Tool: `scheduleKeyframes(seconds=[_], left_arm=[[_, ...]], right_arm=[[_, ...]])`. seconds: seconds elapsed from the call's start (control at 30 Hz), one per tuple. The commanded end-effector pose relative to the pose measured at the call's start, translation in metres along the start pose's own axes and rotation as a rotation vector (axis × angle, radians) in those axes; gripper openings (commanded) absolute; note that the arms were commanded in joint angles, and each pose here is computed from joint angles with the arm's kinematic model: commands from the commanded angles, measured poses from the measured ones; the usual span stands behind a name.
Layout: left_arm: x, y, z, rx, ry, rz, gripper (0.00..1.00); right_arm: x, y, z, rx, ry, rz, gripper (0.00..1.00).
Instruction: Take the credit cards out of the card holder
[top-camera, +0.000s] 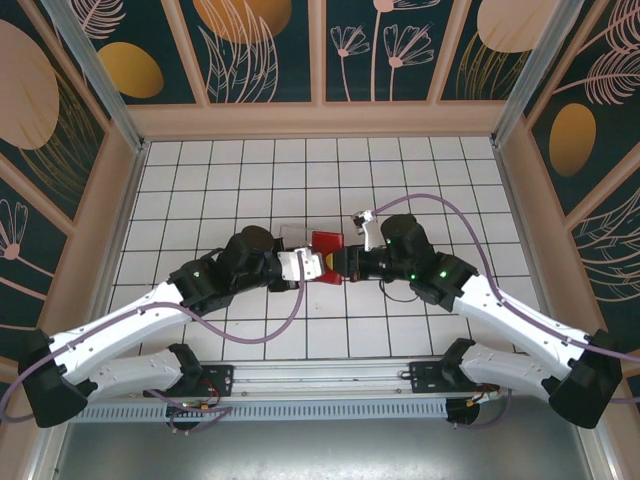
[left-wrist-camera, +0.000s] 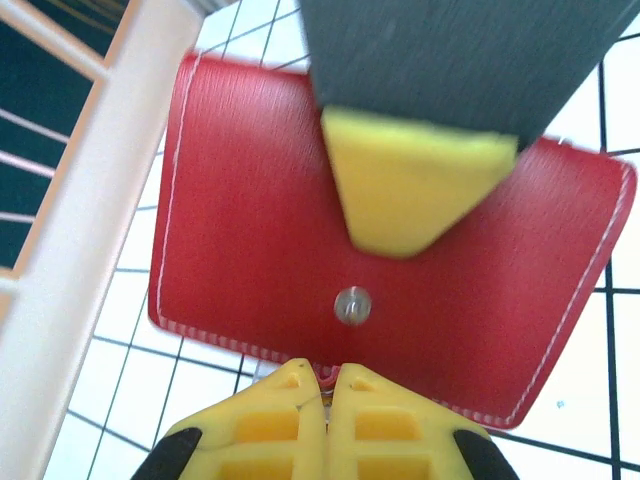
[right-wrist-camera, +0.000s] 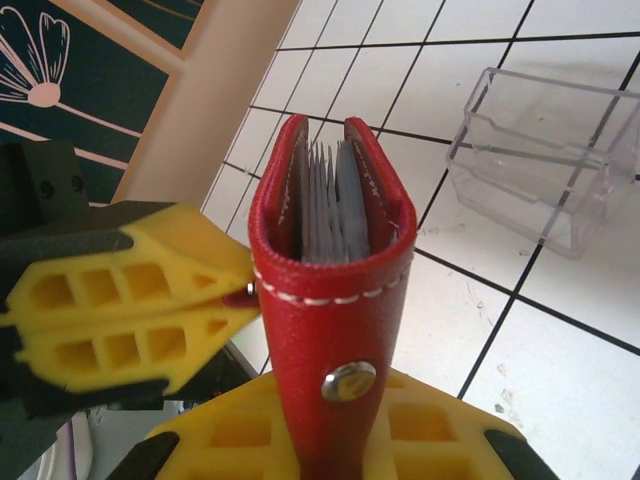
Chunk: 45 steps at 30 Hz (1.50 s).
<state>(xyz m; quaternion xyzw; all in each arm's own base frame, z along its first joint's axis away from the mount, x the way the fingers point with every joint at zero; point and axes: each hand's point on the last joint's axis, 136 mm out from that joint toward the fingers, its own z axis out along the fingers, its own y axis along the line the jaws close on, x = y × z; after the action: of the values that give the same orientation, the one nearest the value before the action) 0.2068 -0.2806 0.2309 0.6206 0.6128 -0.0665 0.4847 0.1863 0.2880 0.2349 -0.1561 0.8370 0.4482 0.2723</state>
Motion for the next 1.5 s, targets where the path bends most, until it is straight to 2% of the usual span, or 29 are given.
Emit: scheduleKeyframes(seconds=[0.0,0.17,0.3,0.37,0.5,0.63,0.73,0.87,0.93,1.03,1.37,1.47], left_arm=[[0.009,0.003,-0.006,-0.031,0.027,-0.035,0.04],[0.007,0.008,-0.011,-0.061,0.016,-0.073,0.14],[0.005,0.019,-0.018,-0.137,-0.021,-0.196,0.43],[-0.002,0.027,-0.025,-0.177,-0.078,-0.293,0.51],[-0.022,0.050,-0.038,-0.243,-0.214,-0.571,0.63],[-0.022,0.058,-0.027,-0.242,-0.200,-0.875,0.72],[-0.021,0.049,-0.009,-0.181,-0.156,-1.003,0.71],[-0.015,0.033,-0.001,-0.099,-0.151,-1.049,0.69],[-0.013,0.030,-0.006,-0.051,-0.191,-1.065,0.67],[-0.020,0.027,-0.018,0.016,-0.266,-1.065,0.68],[-0.059,0.007,-0.042,0.255,-0.386,-0.985,0.69],[-0.063,0.002,-0.046,0.287,-0.397,-0.958,0.65]], right_arm=[[-0.013,0.006,-0.011,0.002,-0.056,0.000,0.00],[-0.011,0.003,-0.010,0.010,-0.058,0.005,0.00],[-0.010,-0.001,-0.010,0.021,-0.062,0.006,0.00],[-0.009,-0.007,-0.009,0.047,-0.064,0.010,0.00],[-0.004,-0.019,-0.002,0.093,-0.042,0.015,0.00],[0.001,-0.020,0.002,0.064,-0.031,0.015,0.00],[0.004,-0.016,0.003,0.028,-0.019,0.011,0.00],[0.005,-0.009,-0.003,-0.012,-0.032,-0.009,0.00],[0.005,-0.005,-0.008,-0.041,-0.046,-0.020,0.00],[0.004,0.007,-0.019,-0.103,-0.055,-0.044,0.00],[-0.002,0.051,-0.058,-0.320,-0.132,-0.188,0.00],[0.000,0.064,-0.067,-0.377,-0.134,-0.229,0.00]])
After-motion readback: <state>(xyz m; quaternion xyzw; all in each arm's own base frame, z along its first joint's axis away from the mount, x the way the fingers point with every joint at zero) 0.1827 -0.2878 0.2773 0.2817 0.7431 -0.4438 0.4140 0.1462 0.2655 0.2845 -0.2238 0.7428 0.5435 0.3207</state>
